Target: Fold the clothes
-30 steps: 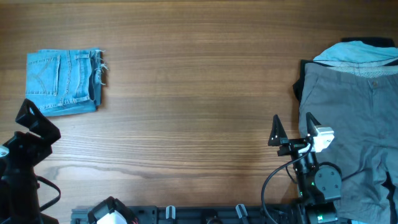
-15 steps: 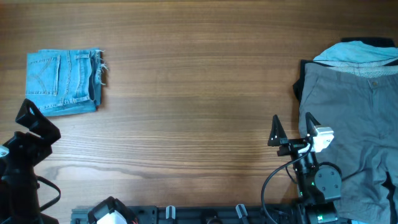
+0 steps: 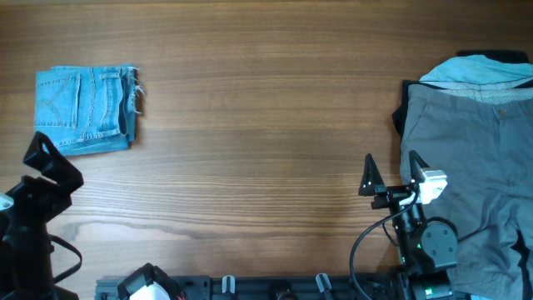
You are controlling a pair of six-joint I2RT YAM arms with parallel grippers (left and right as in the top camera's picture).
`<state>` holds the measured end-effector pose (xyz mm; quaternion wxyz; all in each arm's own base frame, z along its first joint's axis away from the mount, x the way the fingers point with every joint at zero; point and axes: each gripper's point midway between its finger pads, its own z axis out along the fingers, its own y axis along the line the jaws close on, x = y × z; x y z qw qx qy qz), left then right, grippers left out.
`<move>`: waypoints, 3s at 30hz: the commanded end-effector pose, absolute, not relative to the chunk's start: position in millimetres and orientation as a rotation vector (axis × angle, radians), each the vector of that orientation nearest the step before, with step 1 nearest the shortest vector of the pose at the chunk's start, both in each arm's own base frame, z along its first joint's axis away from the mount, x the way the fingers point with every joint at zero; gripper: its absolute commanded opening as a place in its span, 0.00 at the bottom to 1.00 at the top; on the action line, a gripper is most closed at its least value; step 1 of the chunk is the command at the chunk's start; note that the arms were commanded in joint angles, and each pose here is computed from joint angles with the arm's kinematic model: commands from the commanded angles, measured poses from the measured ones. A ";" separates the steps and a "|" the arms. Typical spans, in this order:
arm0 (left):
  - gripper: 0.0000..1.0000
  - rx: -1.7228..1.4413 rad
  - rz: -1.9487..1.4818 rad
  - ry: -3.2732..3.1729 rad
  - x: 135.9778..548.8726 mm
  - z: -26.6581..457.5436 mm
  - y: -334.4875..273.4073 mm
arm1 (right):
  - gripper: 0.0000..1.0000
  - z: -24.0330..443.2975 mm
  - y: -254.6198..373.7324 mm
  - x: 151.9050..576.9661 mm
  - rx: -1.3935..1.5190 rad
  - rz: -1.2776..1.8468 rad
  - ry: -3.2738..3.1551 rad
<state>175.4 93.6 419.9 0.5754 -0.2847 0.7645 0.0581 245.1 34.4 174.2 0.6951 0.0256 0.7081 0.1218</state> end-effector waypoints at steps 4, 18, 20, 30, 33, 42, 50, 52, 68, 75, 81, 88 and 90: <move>1.00 -0.488 -0.046 1.841 191.8 419.7 56.2 | 1.00 173.6 36.5 244.9 0.055 0.289 1.584; 1.00 -0.153 -0.100 1.719 231.5 416.5 -2.8 | 1.00 173.6 36.5 244.9 0.055 0.290 1.584; 1.00 -0.175 -0.084 1.706 236.0 394.0 2.6 | 1.00 173.6 36.5 244.9 0.055 0.289 1.584; 1.00 -0.105 -0.177 1.366 218.1 317.2 -5.6 | 1.00 173.6 36.5 244.9 0.055 0.289 1.584; 1.00 -0.072 -0.197 1.287 210.8 312.7 -10.4 | 1.00 173.6 36.5 244.9 0.055 0.289 1.584; 1.00 -0.093 -0.194 1.556 242.2 193.5 -13.4 | 1.00 173.6 36.5 244.9 0.055 0.290 1.584; 1.00 -0.120 -0.171 1.641 245.9 157.5 -7.7 | 1.00 173.6 36.5 244.9 0.055 0.289 1.584; 1.00 -0.138 -0.156 1.639 246.0 157.5 -2.5 | 1.00 173.6 36.5 244.9 0.055 0.289 1.584; 1.00 -0.149 -0.145 1.638 246.0 157.5 1.0 | 1.00 173.6 36.5 244.9 0.055 0.289 1.584; 1.00 -0.149 -0.145 1.638 246.0 157.5 1.0 | 1.00 173.6 36.5 244.9 0.055 0.289 1.584; 1.00 -0.149 -0.145 1.638 246.0 157.5 0.9 | 1.00 173.6 36.5 244.9 0.055 0.289 1.584; 1.00 -0.149 -0.145 1.638 246.0 157.5 1.0 | 1.00 173.6 36.5 244.9 0.055 0.290 1.584; 1.00 -0.149 -0.145 1.638 246.0 157.5 1.0 | 1.00 173.6 36.5 244.9 0.055 0.290 1.584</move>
